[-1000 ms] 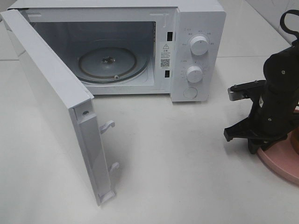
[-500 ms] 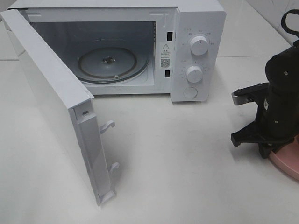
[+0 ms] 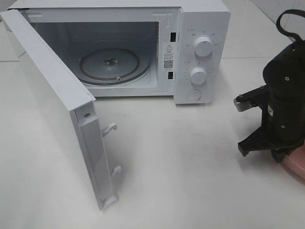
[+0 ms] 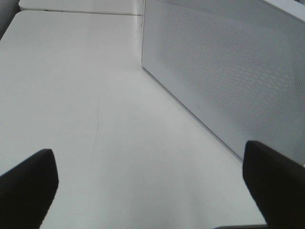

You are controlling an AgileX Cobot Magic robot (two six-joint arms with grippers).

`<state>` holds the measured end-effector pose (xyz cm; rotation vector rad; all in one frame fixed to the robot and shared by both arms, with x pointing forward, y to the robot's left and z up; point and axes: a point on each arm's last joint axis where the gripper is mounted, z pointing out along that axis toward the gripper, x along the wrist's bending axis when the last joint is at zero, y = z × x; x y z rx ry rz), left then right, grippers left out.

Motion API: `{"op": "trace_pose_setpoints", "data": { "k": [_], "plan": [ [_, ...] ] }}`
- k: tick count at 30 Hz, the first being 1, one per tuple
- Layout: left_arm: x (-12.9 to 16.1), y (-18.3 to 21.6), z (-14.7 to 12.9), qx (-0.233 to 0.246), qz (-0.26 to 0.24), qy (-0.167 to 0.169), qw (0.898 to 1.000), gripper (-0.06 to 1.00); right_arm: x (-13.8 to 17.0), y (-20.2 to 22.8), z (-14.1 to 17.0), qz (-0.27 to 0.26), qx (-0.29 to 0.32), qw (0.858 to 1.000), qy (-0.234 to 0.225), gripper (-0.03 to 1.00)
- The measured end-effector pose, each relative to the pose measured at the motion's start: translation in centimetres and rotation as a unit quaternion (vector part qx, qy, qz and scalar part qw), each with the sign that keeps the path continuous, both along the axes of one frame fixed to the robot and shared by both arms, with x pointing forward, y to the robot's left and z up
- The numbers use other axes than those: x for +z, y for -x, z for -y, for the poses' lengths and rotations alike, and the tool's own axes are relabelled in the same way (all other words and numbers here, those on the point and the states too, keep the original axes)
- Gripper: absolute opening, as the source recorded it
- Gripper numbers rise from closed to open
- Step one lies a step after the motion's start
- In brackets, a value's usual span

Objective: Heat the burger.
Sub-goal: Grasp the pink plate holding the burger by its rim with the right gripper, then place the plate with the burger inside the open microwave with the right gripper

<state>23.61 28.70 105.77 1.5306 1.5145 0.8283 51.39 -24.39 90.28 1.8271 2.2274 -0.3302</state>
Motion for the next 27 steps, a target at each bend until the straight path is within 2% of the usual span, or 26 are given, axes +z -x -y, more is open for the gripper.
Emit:
{"op": "trace_pose_setpoints", "data": {
  "k": [12,20,27],
  "plan": [
    [0.0,0.0,0.0,0.000,0.000,0.000,1.000,0.97,1.7,0.8,-1.5,0.015,0.018,1.000,0.005,0.06],
    [0.0,0.0,0.0,0.000,0.000,0.000,1.000,0.97,3.7,1.9,-2.4,0.031,0.045,0.998,0.031,0.06],
    [0.0,0.0,0.0,0.000,0.000,0.000,1.000,0.97,4.1,3.1,-2.8,0.042,0.064,0.996,0.049,0.06]
  ]
}}
